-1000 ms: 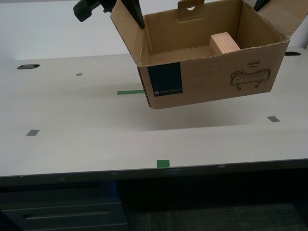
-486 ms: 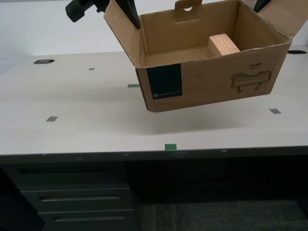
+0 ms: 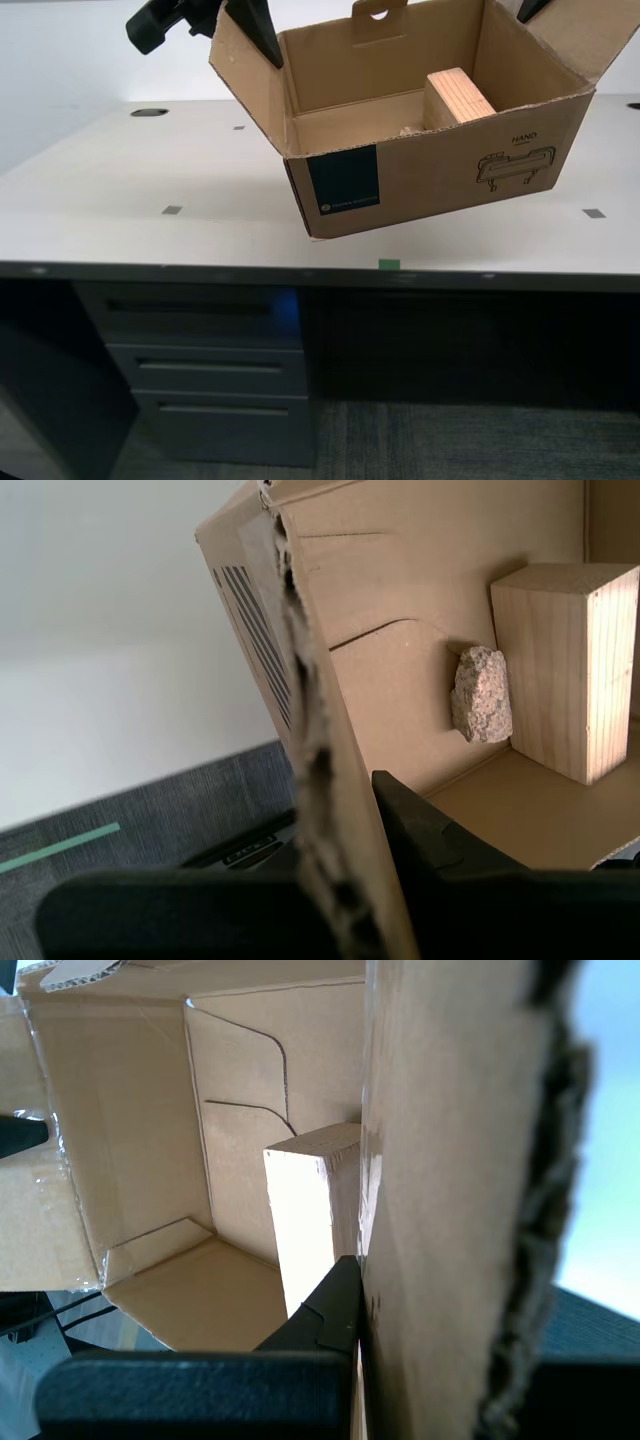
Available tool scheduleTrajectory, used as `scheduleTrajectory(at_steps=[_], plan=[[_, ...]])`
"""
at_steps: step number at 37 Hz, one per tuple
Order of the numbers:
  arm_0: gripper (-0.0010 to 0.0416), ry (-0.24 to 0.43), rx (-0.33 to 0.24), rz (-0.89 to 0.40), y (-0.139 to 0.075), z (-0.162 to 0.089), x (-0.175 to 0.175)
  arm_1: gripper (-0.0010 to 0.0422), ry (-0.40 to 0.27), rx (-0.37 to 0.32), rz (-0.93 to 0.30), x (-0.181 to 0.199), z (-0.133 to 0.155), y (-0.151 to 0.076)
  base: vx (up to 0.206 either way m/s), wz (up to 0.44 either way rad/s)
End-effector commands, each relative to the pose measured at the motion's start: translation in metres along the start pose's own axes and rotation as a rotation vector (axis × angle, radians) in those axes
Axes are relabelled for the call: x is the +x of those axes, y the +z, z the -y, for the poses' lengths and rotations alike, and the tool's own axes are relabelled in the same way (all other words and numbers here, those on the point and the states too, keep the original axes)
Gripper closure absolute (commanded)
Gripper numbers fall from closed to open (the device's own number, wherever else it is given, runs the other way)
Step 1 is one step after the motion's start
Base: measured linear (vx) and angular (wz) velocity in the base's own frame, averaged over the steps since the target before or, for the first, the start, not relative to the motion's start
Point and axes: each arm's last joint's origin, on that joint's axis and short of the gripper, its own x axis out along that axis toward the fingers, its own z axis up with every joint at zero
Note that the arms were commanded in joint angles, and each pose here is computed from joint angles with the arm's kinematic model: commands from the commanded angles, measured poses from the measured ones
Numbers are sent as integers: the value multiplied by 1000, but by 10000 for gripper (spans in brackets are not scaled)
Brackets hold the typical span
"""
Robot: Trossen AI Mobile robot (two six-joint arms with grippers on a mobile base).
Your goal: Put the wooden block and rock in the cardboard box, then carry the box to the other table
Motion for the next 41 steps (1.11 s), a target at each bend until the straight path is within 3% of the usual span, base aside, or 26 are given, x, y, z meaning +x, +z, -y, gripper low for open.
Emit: scheduleTrajectory(at_steps=[1,13,22,41], plan=[[406,16,12,-7,-1,-1,0,413,-22,20,2,-1,1,0,-142,105],[406,14,23,-33,-4,-1,-1,413,-40,29,16,-7,3,-1,-124,66],[406,13,33,-45,-7,-2,-2,413,-42,-51,33,-13,5,-3,-90,89],[406,13,32,-48,-7,-3,-2,413,-56,-25,86,-30,12,-7,-72,173]])
